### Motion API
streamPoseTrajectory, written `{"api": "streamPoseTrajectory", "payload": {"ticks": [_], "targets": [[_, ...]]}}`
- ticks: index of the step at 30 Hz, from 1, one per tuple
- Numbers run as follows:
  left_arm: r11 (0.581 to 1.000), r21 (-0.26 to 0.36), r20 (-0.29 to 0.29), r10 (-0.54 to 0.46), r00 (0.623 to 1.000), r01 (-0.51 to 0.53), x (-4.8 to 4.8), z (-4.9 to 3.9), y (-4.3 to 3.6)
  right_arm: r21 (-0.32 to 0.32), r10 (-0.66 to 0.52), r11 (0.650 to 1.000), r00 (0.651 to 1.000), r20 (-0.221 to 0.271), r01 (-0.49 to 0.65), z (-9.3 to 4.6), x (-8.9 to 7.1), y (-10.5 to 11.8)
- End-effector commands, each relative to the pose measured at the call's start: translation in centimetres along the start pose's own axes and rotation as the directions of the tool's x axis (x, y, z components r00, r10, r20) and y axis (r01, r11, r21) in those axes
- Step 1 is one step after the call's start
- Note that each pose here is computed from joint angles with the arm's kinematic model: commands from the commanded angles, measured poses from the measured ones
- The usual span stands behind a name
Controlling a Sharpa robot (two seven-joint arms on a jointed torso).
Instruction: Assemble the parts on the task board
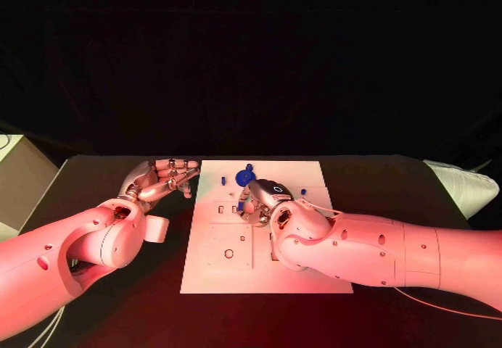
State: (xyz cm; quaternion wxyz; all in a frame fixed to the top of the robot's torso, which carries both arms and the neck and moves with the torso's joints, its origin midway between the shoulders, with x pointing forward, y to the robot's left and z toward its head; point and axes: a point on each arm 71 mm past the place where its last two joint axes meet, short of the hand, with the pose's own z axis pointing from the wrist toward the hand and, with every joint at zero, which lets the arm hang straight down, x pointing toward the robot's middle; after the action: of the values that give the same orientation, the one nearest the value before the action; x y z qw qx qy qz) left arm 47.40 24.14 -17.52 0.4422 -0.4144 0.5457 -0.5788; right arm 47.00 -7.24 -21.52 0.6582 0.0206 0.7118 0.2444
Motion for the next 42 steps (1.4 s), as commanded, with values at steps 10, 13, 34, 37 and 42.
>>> {"api": "streamPoseTrajectory", "payload": {"ticks": [10,13,34,37,42], "targets": [[1.0,0.007,-0.017,-0.004,1.0,0.004,0.21,-0.03,-0.12,0.004,-0.021,1.0,0.999,-0.027,0.021,-0.1,0.6,-0.08],[1.0,0.007,-0.017,-0.004,1.0,0.004,0.2,-0.03,-0.12,0.003,-0.02,1.0,0.999,-0.027,0.02,-0.14,0.64,-0.04],[1.0,0.004,-0.016,-0.003,1.0,0.003,0.11,-0.04,-0.1,-0.005,-0.027,1.0,1.0,-0.008,0.027,-0.19,0.52,-0.07],[1.0,0.004,-0.016,-0.003,1.0,0.003,0.11,-0.04,-0.1,-0.005,-0.027,1.0,1.0,-0.007,0.027,-0.2,0.5,-0.09],[1.0,0.004,-0.015,-0.003,1.0,0.003,0.08,-0.04,-0.09,-0.007,-0.028,1.0,1.0,-0.009,0.028,-0.28,0.49,-0.08]]}}
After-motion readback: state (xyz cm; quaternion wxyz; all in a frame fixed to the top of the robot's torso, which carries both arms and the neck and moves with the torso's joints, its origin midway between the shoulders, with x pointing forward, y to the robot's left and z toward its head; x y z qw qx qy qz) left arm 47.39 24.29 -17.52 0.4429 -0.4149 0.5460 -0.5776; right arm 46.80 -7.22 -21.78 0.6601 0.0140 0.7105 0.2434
